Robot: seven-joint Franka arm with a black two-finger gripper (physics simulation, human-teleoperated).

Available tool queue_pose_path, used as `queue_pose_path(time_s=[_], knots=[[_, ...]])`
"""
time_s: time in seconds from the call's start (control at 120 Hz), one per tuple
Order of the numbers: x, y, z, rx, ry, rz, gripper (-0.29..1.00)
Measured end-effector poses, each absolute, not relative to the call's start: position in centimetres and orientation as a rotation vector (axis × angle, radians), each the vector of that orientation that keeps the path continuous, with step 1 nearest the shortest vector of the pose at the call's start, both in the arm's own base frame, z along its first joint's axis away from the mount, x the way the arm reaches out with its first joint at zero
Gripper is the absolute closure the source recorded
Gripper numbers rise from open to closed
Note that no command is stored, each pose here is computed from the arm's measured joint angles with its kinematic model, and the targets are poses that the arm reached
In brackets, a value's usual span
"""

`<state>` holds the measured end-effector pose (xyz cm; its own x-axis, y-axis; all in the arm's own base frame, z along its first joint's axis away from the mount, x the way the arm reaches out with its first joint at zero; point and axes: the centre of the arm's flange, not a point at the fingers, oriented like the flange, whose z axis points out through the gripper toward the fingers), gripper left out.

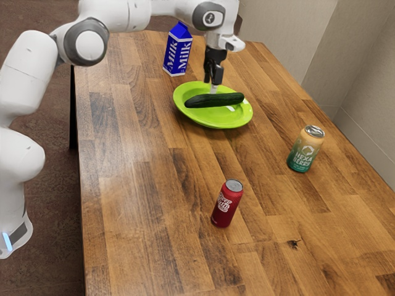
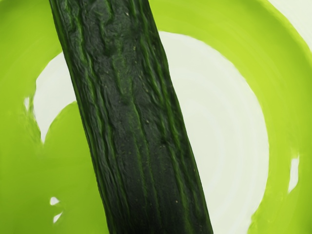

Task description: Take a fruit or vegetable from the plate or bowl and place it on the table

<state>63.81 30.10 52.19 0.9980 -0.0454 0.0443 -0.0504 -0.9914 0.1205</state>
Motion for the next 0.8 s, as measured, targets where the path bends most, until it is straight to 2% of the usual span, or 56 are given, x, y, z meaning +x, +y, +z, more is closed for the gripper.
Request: queue_pose_path(time_s=[0.442, 0.633, 0.742, 0.8], knots=[[66.1, 29.1, 44.8, 2.961, -0.188, -0.019, 0.01], [66.1, 29.2, 45.2, 2.984, -0.202, -0.006, 0.37], [66.2, 28.5, 46.7, 3.014, -0.224, 0.014, 0.50], [65.9, 27.6, 49.1, 3.051, -0.246, 0.036, 0.50]])
